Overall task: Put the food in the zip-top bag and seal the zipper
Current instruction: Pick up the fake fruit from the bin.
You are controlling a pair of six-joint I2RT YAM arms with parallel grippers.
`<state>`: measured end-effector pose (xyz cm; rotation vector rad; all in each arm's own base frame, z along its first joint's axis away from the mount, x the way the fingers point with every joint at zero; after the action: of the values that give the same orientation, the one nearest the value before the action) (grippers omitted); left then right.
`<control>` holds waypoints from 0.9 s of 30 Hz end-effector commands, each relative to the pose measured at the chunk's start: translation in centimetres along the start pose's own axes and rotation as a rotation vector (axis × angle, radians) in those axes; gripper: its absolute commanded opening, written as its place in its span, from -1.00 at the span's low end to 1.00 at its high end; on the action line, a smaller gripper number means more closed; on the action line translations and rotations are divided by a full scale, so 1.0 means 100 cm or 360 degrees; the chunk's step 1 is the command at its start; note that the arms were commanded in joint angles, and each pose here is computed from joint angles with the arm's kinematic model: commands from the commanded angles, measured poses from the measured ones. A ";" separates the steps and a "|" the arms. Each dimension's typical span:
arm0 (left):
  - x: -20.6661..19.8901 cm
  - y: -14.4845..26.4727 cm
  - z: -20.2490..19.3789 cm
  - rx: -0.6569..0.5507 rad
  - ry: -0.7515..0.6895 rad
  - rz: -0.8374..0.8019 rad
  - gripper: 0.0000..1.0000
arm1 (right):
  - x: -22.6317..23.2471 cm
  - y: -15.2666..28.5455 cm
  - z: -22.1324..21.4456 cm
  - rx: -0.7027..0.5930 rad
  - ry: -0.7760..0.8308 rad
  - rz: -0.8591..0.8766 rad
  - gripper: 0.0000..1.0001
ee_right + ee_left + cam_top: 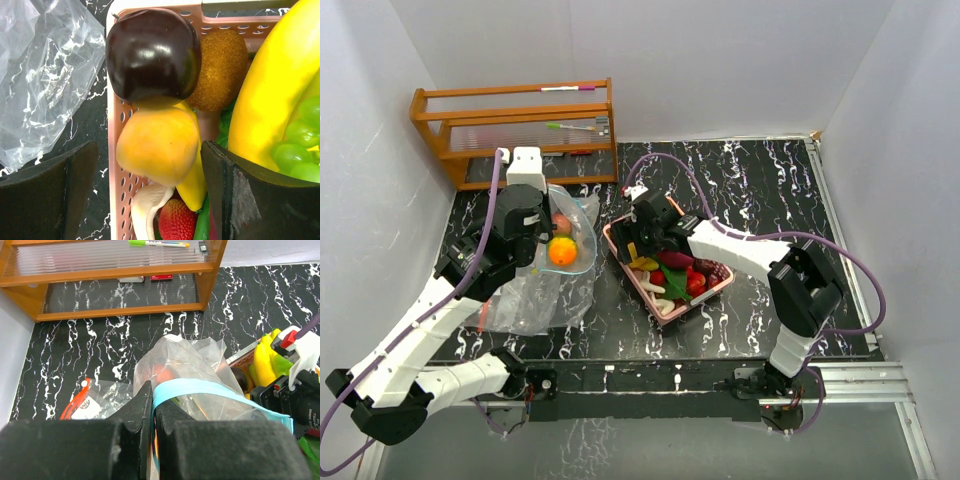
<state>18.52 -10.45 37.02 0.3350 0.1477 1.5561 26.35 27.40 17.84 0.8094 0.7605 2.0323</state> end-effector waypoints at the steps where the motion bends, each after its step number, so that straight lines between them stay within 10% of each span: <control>1: 0.005 0.004 0.000 -0.0022 0.0025 0.0011 -1.00 | 0.009 0.011 0.018 -0.0141 -0.0028 0.0100 0.75; 27: 0.003 0.002 0.000 -0.0019 0.0016 0.0005 -1.00 | -0.002 0.003 0.009 -0.0189 -0.0214 -0.0082 0.21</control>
<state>18.54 -10.53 36.71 0.3446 0.1506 1.5479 26.29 27.23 17.44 0.8652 0.6436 1.9363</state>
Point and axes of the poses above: each gripper's point midway between its finger pads, its own y axis back along the fingers, its own x axis along the line the jaws close on, z = x × y, the point moved 10 cm from there along y, back along the fingers, and after that the axes turned 4 degrees about -y, right-handed, at the moved point
